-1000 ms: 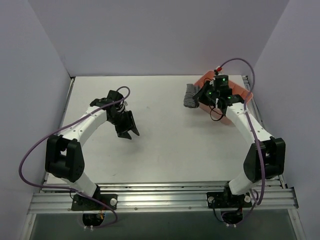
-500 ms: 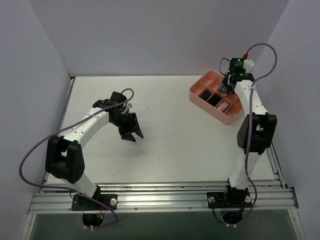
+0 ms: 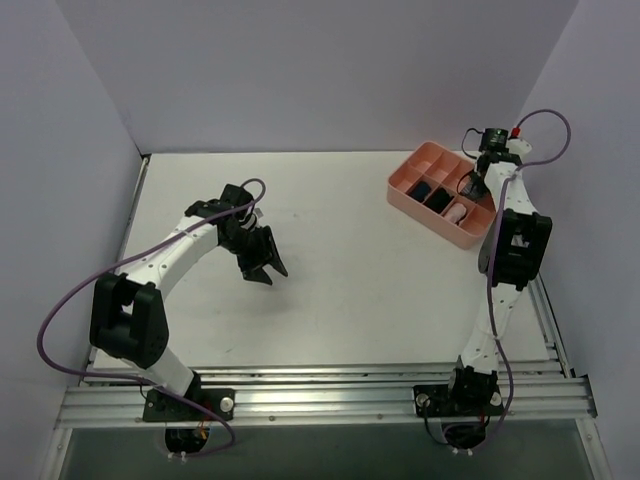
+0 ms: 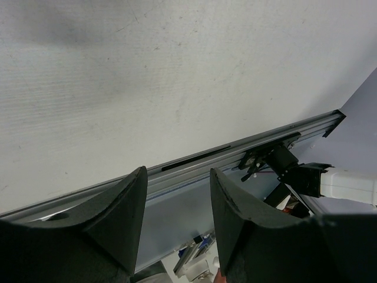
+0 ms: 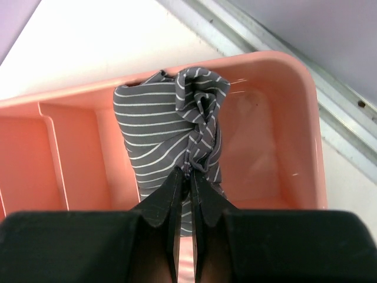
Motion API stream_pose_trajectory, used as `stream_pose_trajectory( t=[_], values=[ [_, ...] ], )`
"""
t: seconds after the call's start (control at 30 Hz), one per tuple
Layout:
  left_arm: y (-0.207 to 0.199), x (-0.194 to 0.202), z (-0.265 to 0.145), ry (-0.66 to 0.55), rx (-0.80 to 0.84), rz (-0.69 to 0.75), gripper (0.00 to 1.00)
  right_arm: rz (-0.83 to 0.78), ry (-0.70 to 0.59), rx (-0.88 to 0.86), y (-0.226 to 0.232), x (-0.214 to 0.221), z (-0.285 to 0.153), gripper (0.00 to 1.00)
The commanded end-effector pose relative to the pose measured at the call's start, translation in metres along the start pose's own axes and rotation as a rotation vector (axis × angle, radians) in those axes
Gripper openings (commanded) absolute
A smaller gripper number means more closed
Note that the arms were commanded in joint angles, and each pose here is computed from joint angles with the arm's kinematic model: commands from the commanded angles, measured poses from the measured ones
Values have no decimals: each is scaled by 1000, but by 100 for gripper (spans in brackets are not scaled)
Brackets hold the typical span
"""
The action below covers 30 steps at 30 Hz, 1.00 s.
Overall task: Roll the underwear
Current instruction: Place the rolled underwear into the container
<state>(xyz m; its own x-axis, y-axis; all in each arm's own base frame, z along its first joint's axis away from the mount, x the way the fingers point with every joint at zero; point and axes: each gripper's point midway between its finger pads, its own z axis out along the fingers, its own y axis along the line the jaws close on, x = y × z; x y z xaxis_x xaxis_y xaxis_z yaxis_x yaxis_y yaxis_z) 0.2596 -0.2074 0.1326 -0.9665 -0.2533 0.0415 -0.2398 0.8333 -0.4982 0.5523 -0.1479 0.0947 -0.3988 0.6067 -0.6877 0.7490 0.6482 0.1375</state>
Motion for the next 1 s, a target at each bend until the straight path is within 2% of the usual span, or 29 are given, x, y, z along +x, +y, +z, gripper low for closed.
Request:
stream_pose_trajectory(
  t=[0.0, 0.43, 0.73, 0.97],
  values=[
    [-5, -2, -3, -22, 24, -13, 54, 6, -26, 46, -7, -15, 11, 0],
    [-4, -5, 4, -22, 17, -47, 54, -33, 88, 79, -13, 37, 54, 0],
    [2, -4, 0, -36, -12, -49, 54, -55, 144, 96, -12, 54, 74, 0],
    [-7, -5, -12, -55, 5, -33, 54, -32, 89, 52, -1, 27, 56, 16]
  ],
)
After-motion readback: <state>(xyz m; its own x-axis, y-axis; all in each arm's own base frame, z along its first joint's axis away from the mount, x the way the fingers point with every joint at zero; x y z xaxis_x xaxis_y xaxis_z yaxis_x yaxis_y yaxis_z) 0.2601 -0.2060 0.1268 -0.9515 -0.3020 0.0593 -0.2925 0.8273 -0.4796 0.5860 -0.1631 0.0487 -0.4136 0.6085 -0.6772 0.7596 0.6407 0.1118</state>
